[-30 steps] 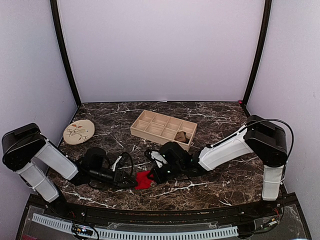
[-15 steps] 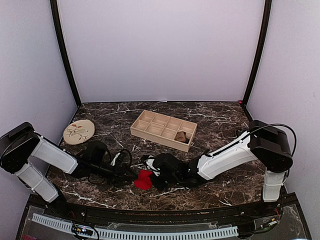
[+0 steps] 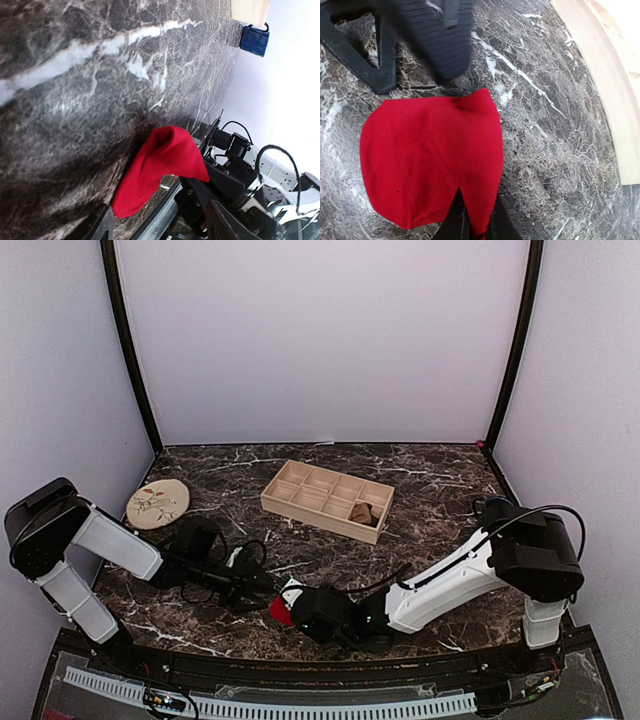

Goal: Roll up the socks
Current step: Roll the sock at the center of the board.

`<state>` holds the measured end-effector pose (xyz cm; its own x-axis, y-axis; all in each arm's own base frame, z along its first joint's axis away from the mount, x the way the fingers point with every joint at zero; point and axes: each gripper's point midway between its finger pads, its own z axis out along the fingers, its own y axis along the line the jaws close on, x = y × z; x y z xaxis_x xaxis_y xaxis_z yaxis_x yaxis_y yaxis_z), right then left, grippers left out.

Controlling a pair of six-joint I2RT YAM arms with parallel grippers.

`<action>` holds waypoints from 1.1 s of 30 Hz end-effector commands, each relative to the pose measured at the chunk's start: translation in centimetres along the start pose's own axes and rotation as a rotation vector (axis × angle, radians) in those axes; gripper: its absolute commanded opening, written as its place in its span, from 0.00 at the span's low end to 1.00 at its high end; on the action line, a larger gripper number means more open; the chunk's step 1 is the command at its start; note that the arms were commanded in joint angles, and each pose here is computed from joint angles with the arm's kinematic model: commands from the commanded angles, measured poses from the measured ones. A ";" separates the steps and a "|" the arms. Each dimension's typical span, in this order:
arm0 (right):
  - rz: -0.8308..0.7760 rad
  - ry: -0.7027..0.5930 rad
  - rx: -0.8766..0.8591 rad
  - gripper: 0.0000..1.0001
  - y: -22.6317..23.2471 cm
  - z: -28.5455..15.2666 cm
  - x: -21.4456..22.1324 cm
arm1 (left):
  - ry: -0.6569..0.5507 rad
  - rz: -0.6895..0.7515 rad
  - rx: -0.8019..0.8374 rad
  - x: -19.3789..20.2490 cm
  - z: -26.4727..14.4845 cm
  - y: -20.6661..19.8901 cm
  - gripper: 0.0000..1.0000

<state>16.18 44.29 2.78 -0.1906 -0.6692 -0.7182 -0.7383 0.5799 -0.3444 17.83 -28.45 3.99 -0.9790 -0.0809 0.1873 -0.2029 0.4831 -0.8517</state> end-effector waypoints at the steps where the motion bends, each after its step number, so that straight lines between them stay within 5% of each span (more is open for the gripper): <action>1: -0.077 -0.002 0.081 0.00 0.0 0.2 0.7 | 0.034 -0.091 -0.003 0.1 0.1 -0.7 0.67; 19: -0.179 -0.058 0.088 0.00 2.3 -0.5 0.0 | 0.067 -0.183 0.108 -0.1 -0.2 -4.5 0.76; 33: -0.199 -0.073 0.080 0.00 3.1 -0.6 -0.6 | 0.158 -0.208 0.103 1.4 3.3 -3.9 0.79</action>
<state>14.21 45.61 2.84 -0.0145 -0.7347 -0.6782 -0.6943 0.4955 -0.5219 17.03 -32.22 4.70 -0.8914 -0.0695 0.4478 -0.4340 0.4153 -0.7995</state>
